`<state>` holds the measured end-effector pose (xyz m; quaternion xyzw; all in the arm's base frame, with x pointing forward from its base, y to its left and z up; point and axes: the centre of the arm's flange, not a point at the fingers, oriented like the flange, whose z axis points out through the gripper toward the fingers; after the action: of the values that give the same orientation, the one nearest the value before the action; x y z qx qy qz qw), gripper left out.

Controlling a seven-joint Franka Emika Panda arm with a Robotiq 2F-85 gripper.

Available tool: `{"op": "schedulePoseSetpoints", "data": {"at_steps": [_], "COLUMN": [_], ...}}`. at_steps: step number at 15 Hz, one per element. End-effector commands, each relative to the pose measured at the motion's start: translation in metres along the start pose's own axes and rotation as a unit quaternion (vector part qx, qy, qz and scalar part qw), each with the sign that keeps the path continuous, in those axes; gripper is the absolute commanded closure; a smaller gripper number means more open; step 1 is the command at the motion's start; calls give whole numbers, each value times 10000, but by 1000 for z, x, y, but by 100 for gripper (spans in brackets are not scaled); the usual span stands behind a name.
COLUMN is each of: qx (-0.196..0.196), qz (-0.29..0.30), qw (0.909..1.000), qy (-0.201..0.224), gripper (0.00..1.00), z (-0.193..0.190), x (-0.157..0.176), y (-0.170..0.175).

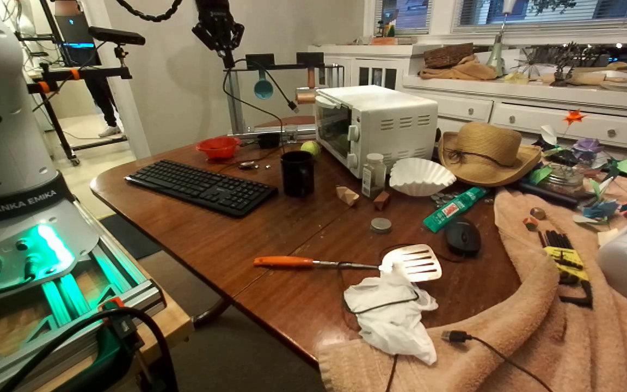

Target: Move the black cable backwards

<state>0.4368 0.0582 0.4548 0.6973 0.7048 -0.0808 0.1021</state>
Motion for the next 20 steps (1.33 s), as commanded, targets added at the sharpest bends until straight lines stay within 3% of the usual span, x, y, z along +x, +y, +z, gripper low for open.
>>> {"op": "schedulePoseSetpoints", "data": {"at_steps": [1,6,13,20], "qx": [-204,-731,-1797,-2331], "qz": [164,526,383,212], "qw": [9996,9958,9824,9706], "qy": [-143,-136,-344,-553], "gripper": [99,99,99,99], "z": [3,-15,-23,-22], "x": [4,3,-3,-8], "y": [26,88,160,214]}}
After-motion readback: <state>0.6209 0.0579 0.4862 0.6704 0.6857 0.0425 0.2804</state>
